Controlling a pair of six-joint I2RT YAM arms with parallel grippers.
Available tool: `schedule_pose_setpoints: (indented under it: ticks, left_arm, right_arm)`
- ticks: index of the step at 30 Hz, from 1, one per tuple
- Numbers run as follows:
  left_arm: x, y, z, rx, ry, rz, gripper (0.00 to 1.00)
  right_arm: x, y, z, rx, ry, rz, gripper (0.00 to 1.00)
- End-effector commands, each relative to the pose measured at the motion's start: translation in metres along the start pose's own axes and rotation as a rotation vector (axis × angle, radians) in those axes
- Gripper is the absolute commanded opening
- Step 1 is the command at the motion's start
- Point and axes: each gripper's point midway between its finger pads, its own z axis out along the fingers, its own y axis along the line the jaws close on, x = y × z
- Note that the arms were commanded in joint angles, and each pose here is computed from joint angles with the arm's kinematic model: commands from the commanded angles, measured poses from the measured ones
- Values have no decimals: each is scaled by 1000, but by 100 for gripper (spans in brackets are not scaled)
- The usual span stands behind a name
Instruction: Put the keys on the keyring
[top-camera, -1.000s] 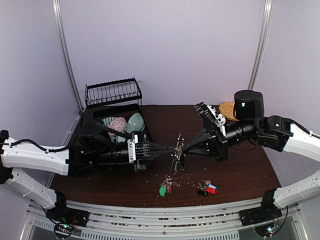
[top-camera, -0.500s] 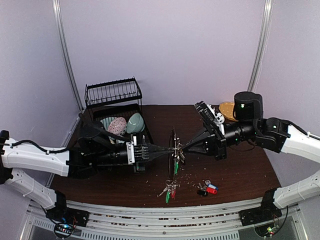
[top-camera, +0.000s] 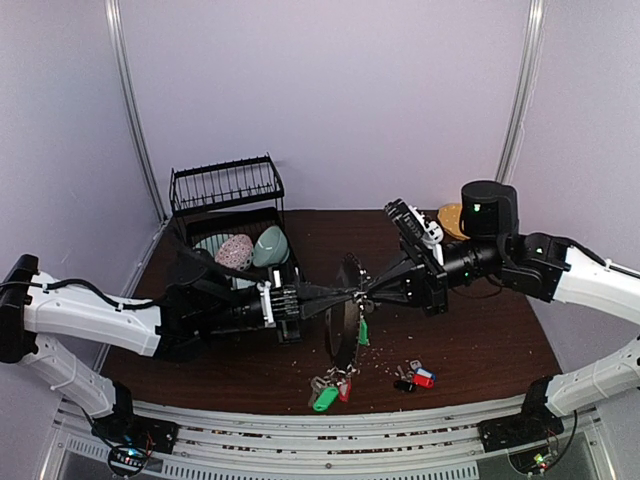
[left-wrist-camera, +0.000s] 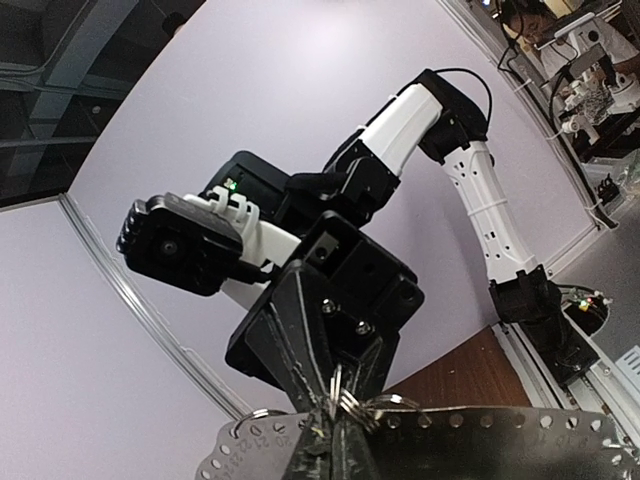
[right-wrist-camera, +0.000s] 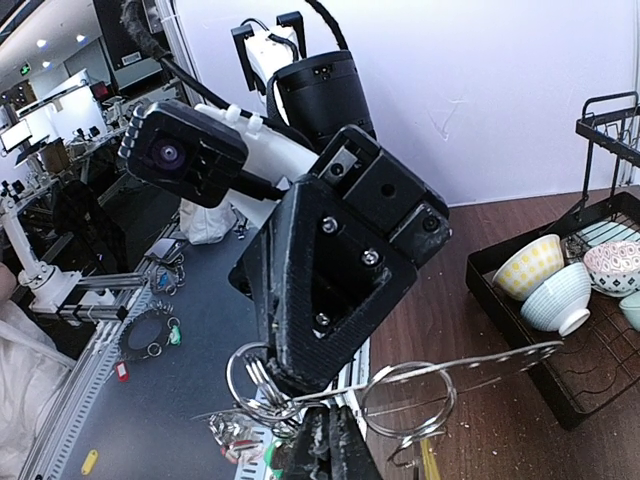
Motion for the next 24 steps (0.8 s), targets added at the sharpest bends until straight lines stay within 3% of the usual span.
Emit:
schedule_pose_setpoints:
  ticks: [1, 4, 6, 12, 24]
  left_arm:
    - [-30, 13, -1, -58, -117, 11, 0]
    - [-27, 14, -4, -71, -99, 7, 0]
    - [-25, 14, -5, -72, -96, -1, 0]
    - [-26, 15, -7, -85, -105, -7, 0]
    - [-25, 21, -6, -113, -97, -12, 0]
  right_arm:
    - [-15, -5, -6, 69, -34, -43, 8]
    - [-15, -9, -16, 145, -40, -62, 23]
    - [-16, -12, -25, 206, -47, -79, 28]
    - [-22, -11, -35, 258, -60, -137, 34]
    - [-27, 16, -12, 69, -90, -231, 35]
